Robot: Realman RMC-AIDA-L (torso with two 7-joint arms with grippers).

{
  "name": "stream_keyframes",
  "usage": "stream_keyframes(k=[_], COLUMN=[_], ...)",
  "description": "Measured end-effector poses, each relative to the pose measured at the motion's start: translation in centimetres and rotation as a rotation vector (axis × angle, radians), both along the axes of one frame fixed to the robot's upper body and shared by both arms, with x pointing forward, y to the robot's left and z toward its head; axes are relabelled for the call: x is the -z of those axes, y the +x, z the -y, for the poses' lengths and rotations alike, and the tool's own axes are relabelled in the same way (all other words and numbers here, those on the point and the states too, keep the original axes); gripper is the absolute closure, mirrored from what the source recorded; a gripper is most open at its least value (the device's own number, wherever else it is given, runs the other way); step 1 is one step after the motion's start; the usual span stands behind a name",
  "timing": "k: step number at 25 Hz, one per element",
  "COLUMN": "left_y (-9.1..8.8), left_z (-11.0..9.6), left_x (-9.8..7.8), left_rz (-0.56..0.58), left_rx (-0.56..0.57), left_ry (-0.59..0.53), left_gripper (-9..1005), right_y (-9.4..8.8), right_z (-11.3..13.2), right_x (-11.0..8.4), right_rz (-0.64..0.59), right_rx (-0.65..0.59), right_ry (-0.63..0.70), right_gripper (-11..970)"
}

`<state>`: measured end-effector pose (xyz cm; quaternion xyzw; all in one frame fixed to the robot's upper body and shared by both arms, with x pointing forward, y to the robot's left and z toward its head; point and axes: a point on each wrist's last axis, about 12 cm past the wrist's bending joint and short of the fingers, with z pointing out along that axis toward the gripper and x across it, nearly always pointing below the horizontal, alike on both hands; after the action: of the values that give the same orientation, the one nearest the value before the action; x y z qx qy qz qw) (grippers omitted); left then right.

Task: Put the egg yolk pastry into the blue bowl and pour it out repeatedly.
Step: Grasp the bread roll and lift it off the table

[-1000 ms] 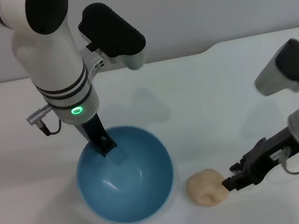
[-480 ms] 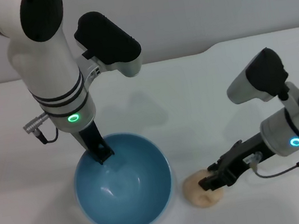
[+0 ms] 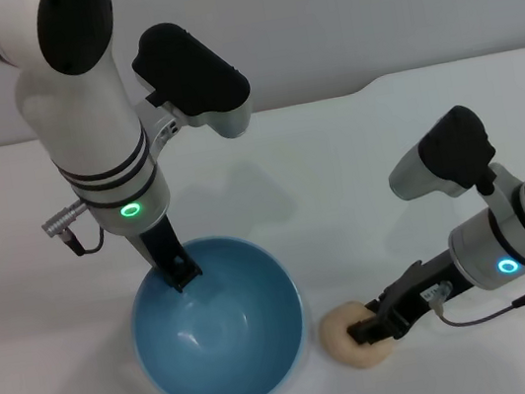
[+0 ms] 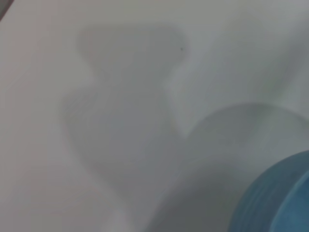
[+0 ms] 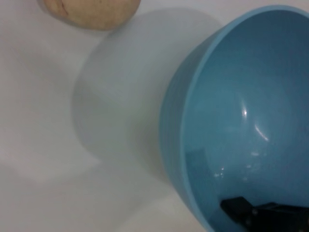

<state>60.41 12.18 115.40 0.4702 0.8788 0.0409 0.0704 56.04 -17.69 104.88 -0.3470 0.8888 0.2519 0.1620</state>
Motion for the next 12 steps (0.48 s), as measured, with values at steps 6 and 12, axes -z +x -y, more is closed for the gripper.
stream_keyframes(k=[6, 12], left_y=[-0.02, -0.13], left_z=[-0.02, -0.08], left_x=[0.02, 0.02], left_rz=[-0.001, -0.010], left_rx=[0.000, -0.002], left_ry=[0.001, 0.007], left_gripper=[993, 992], right_y=[-0.02, -0.32], right_z=[0.34, 0.44], right_x=[-0.09, -0.64], right_rz=[-0.004, -0.010], right_rx=[0.004, -0.026], right_ry=[0.003, 0.009], right_gripper=[609, 677])
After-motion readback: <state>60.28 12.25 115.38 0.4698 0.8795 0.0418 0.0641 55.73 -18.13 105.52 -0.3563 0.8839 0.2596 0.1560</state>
